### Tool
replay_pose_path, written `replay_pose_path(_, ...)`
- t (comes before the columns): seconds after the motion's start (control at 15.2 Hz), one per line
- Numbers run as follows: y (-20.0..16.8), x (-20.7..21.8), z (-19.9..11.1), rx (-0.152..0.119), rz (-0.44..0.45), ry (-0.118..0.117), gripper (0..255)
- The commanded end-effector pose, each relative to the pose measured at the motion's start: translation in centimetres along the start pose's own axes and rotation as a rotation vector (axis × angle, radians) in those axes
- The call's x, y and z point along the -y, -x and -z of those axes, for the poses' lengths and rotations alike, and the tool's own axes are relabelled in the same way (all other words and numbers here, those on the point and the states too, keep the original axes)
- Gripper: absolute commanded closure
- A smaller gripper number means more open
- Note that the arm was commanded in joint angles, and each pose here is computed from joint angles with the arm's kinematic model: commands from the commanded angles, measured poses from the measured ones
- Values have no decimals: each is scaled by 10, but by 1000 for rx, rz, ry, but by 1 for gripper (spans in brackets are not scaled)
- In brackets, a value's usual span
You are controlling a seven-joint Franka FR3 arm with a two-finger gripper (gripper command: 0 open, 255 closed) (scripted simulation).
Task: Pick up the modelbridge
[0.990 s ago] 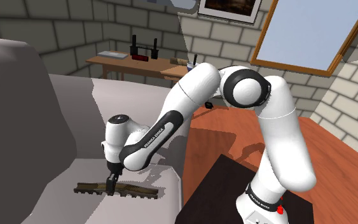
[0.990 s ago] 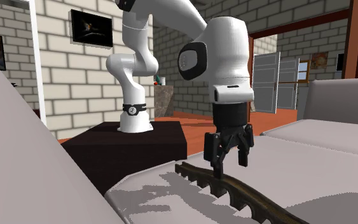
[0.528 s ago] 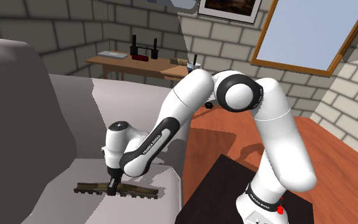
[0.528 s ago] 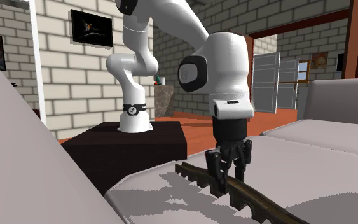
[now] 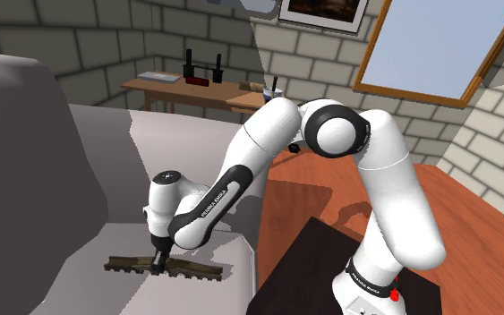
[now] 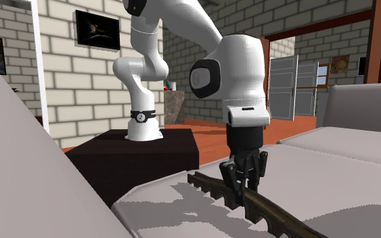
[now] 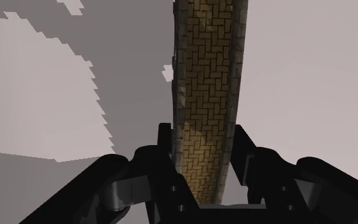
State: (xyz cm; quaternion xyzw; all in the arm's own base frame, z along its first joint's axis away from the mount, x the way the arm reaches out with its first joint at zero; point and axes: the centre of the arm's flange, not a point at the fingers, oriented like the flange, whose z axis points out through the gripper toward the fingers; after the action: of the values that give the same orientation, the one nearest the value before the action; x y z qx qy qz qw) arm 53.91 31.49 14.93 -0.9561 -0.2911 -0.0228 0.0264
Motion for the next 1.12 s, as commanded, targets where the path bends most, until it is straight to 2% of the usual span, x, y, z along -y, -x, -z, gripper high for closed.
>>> replay_pose_path(0.0, 0, -1, 0, 1, 0, 0, 255)
replay_pose_path(1.06, -4, 2, 80, 1, 0, 0, 255)
